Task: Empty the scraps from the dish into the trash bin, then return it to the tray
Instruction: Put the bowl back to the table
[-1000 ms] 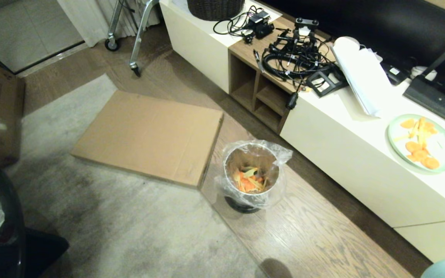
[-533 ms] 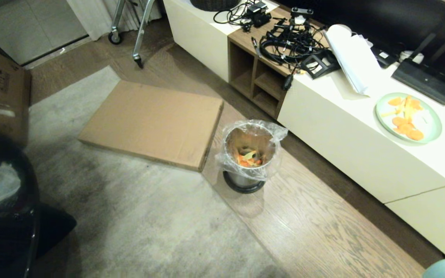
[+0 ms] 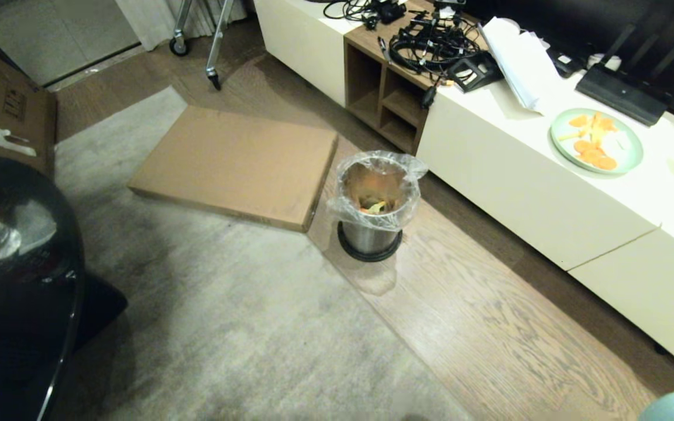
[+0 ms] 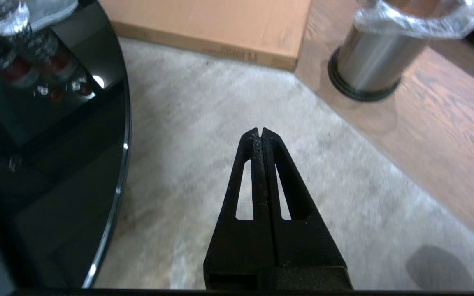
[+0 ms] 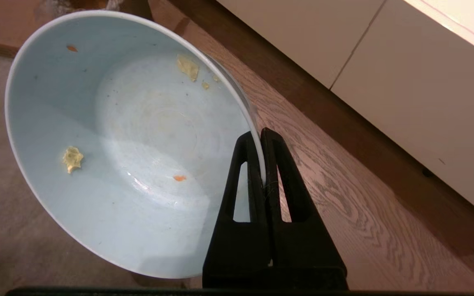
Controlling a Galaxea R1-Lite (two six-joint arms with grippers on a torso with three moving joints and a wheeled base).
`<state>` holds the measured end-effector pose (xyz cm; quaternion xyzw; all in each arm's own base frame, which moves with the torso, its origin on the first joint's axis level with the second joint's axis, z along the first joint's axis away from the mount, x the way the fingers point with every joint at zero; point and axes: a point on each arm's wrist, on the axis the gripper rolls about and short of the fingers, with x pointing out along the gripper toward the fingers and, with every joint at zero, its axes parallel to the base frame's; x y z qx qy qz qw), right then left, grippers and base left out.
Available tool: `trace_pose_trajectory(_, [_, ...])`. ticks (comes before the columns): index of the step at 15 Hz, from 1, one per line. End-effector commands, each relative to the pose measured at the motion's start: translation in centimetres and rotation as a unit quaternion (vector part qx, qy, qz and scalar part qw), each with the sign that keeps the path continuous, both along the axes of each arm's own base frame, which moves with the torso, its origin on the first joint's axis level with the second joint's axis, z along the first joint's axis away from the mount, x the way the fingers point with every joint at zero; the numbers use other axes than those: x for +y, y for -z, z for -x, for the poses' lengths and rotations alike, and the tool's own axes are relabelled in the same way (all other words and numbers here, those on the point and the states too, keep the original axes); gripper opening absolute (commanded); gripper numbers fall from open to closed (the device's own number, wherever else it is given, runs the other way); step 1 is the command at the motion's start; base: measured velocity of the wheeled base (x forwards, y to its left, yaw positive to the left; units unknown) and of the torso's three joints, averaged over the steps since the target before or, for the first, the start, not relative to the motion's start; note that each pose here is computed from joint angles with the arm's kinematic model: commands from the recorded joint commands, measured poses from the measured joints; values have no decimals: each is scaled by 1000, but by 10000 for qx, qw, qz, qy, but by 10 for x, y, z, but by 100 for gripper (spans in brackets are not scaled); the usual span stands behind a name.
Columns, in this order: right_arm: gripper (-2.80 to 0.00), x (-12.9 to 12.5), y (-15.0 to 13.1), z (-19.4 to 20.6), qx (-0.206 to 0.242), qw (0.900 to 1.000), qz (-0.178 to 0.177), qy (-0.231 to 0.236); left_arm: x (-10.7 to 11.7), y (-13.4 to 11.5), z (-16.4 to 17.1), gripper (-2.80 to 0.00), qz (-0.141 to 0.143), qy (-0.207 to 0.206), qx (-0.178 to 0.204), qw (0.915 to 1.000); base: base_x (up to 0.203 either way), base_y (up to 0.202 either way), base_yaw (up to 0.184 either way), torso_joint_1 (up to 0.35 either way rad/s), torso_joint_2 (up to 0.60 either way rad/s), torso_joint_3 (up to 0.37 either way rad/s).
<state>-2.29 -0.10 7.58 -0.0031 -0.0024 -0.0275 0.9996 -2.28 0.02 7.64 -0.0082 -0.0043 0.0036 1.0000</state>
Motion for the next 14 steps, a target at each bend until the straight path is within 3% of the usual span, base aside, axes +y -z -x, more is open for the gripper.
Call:
trace_pose_trajectory(1, [-280, 0, 0, 0, 9, 10000, -1, 2, 0, 0, 0, -280, 2, -2, -3, 10000, -185, 0, -2, 2, 0, 5])
trace_pose_trajectory(3, [-280, 0, 0, 0, 9, 10000, -1, 2, 0, 0, 0, -280, 2, -2, -3, 10000, -127, 0, -1, -4, 5, 1])
trace_pose_trajectory(14, [-280, 0, 0, 0, 1, 10000, -9, 2, 0, 0, 0, -280, 2, -2, -3, 10000, 0, 0, 0, 0, 0, 0])
